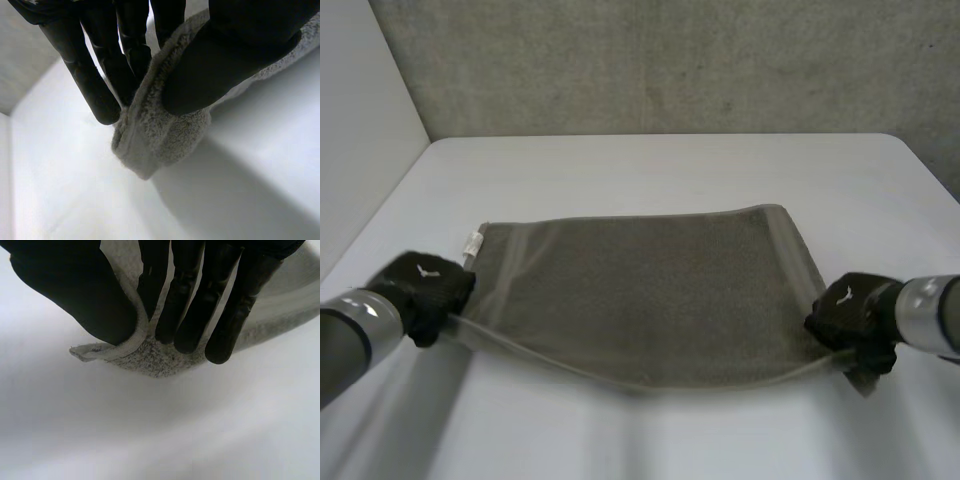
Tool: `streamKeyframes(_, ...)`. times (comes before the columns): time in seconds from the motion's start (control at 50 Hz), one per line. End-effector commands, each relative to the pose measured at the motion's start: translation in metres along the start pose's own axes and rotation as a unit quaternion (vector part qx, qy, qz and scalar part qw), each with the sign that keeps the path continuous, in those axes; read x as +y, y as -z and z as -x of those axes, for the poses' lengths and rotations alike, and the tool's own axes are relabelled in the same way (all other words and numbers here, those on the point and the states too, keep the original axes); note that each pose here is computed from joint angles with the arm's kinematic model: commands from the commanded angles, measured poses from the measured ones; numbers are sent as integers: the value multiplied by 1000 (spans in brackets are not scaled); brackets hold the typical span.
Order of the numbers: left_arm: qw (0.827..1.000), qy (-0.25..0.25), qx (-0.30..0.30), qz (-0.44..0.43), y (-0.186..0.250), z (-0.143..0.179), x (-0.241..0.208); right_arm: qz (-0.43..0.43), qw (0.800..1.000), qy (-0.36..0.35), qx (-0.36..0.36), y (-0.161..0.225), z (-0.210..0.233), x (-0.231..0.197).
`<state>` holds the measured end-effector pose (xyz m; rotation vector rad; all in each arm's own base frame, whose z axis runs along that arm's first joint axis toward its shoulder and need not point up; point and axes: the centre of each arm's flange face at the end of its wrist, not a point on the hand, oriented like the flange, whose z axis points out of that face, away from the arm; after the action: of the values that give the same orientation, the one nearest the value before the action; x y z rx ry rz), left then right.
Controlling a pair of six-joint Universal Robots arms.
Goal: Fold the towel.
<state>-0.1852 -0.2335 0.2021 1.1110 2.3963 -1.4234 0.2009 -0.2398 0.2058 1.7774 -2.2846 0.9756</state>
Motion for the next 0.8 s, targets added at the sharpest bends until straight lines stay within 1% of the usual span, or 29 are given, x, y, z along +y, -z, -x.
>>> streamKeyframes(0.02, 1000, -29, 7, 1, -44, 3, -9, 21, 985, 83, 147, -31, -32, -20)
streamKeyframes(0.04, 1000, -29, 6, 0, -44, 3, -9, 21, 985, 83, 148, -31, -32, -20)
streamKeyframes(0.06, 999, -38, -6, -18, -51, 11, -21, 2, 976, 95, 194, -34, -47, -32)
streamKeyframes(0.08, 999, -38, -6, -18, -51, 11, -21, 2, 976, 95, 194, -34, -47, -32)
streamKeyframes(0.12, 994, -41, -58, -81, -65, 36, -60, -61, 947, 108, 297, -31, -84, -62)
streamKeyframes(0.14, 994, -41, -59, -81, -65, 36, -61, -61, 947, 108, 298, -30, -84, -62)
streamKeyframes(0.18, 975, -40, -139, -168, -71, 68, -112, -145, 891, 108, 417, -10, -122, -100)
streamKeyframes(0.2, 975, -40, -139, -168, -71, 68, -113, -145, 890, 108, 418, -9, -122, -100)
streamKeyframes(0.22, 957, -33, -184, -221, -68, 85, -143, -192, 854, 112, 471, 6, -136, -121)
streamKeyframes(0.24, 957, -33, -184, -221, -68, 85, -143, -192, 853, 112, 472, 6, -136, -121)
streamKeyframes(0.28, 906, 1, -267, -327, -48, 118, -196, -282, 773, 122, 555, 43, -150, -155)
streamKeyframes(0.3, 906, 1, -268, -327, -48, 118, -196, -282, 773, 122, 555, 43, -150, -155)
streamKeyframes(0.32, 877, 26, -303, -373, -37, 134, -214, -320, 737, 123, 583, 62, -155, -165)
streamKeyframes(0.34, 854, 48, -319, -408, -29, 144, -224, -348, 716, 121, 593, 73, -155, -171)
streamKeyframes(0.36, 854, 49, -319, -408, -29, 144, -224, -349, 716, 121, 593, 73, -155, -171)
streamKeyframes(0.38, 842, 66, -317, -432, -28, 145, -228, -367, 711, 114, 589, 74, -154, -171)
streamKeyframes(0.46, 840, 96, -300, -442, -35, 141, -223, -385, 727, 85, 563, 67, -151, -166)
streamKeyframes(0.5, 868, 112, -267, -403, -56, 126, -197, -380, 763, 60, 520, 50, -141, -155)
streamKeyframes(0.52, 868, 112, -267, -403, -56, 125, -197, -380, 763, 60, 520, 49, -141, -155)
streamKeyframes(0.56, 903, 113, -233, -342, -79, 103, -160, -347, 818, 42, 458, 28, -124, -138)
streamKeyframes(0.58, 903, 113, -233, -342, -79, 103, -160, -347, 818, 42, 457, 28, -124, -138)
streamKeyframes(0.62, 936, 108, -183, -280, -97, 75, -116, -310, 871, 46, 378, 3, -99, -121)
streamKeyframes(0.64, 936, 108, -183, -279, -97, 75, -116, -310, 872, 46, 378, 3, -99, -121)
streamKeyframes(0.66, 950, 105, -157, -248, -103, 61, -93, -288, 896, 46, 334, -10, -86, -109)
streamKeyframes(0.68, 950, 105, -157, -248, -103, 61, -93, -288, 897, 46, 333, -10, -86, -109)
streamKeyframes(0.72, 970, 105, -107, -191, -110, 32, -50, -228, 946, 32, 228, -45, -55, -75)
streamKeyframes(0.74, 970, 105, -107, -191, -110, 32, -50, -228, 946, 32, 228, -45, -55, -75)
streamKeyframes(0.78, 982, 107, -70, -142, -109, 9, -16, -172, 974, 12, 146, -69, -25, -47)
streamKeyframes(0.8, 982, 107, -69, -142, -109, 9, -16, -172, 974, 12, 146, -69, -25, -47)
